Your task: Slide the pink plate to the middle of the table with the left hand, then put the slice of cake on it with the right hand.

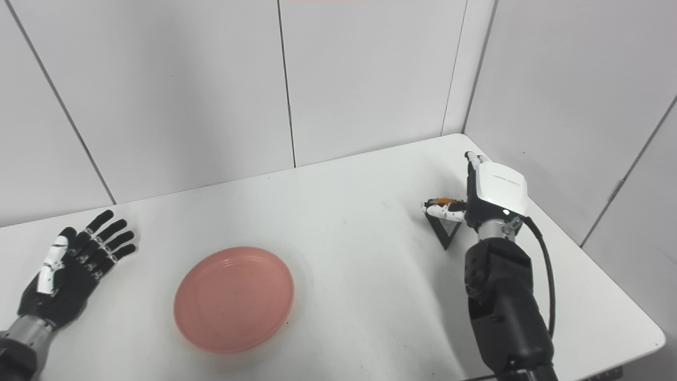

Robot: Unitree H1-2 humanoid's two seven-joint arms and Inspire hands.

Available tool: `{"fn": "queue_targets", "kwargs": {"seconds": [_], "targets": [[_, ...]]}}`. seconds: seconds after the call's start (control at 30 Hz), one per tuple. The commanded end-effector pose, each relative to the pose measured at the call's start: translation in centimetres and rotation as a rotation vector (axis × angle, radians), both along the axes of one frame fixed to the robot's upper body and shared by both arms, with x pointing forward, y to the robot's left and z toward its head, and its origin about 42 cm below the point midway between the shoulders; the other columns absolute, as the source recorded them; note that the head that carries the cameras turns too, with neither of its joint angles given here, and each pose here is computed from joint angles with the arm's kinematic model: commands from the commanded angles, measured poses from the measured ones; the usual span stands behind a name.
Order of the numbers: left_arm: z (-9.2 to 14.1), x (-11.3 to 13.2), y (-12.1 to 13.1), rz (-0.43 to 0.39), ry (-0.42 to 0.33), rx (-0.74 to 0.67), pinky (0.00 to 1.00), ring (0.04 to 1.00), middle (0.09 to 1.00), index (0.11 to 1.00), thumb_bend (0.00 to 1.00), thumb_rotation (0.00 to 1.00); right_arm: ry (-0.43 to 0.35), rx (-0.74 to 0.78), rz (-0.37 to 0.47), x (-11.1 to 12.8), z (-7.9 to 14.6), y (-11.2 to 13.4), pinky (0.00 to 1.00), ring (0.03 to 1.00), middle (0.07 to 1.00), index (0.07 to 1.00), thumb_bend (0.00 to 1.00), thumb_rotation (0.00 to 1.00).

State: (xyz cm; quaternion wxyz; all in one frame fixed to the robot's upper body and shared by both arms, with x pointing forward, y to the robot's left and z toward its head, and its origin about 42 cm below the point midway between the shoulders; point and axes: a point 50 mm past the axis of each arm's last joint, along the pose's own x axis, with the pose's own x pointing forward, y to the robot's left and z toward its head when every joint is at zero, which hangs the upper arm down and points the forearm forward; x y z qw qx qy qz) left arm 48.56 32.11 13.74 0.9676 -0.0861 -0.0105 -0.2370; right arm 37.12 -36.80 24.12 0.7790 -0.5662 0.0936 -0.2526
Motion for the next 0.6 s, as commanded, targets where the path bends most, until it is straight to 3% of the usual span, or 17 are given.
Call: {"fn": "queue_targets", "kwargs": {"seconds": [0.0,0.4,0.57], "targets": [[-7.3,-4.8,1.6,0.030,0.275,0.039,0.83,0.851,0.875,0.879,0.51,0.97,-0.054,-0.020,-0.003,0.9,2.4,-0.6,0.60,0.805,0.906,0.896,0.83,0.54],[-7.2,-4.9,2.1,0.025,0.275,0.033,0.82,0.849,0.872,0.875,0.52,0.98,0.001,0.010,0.013,2.5,2.1,-1.1,0.63,0.823,0.915,0.906,0.82,0.56],[-7.2,-5.0,2.3,0.029,0.276,0.035,0.81,0.838,0.861,0.864,0.52,0.95,0.024,0.006,0.021,3.0,2.1,-1.2,0.65,0.838,0.921,0.914,0.81,0.65]]}}
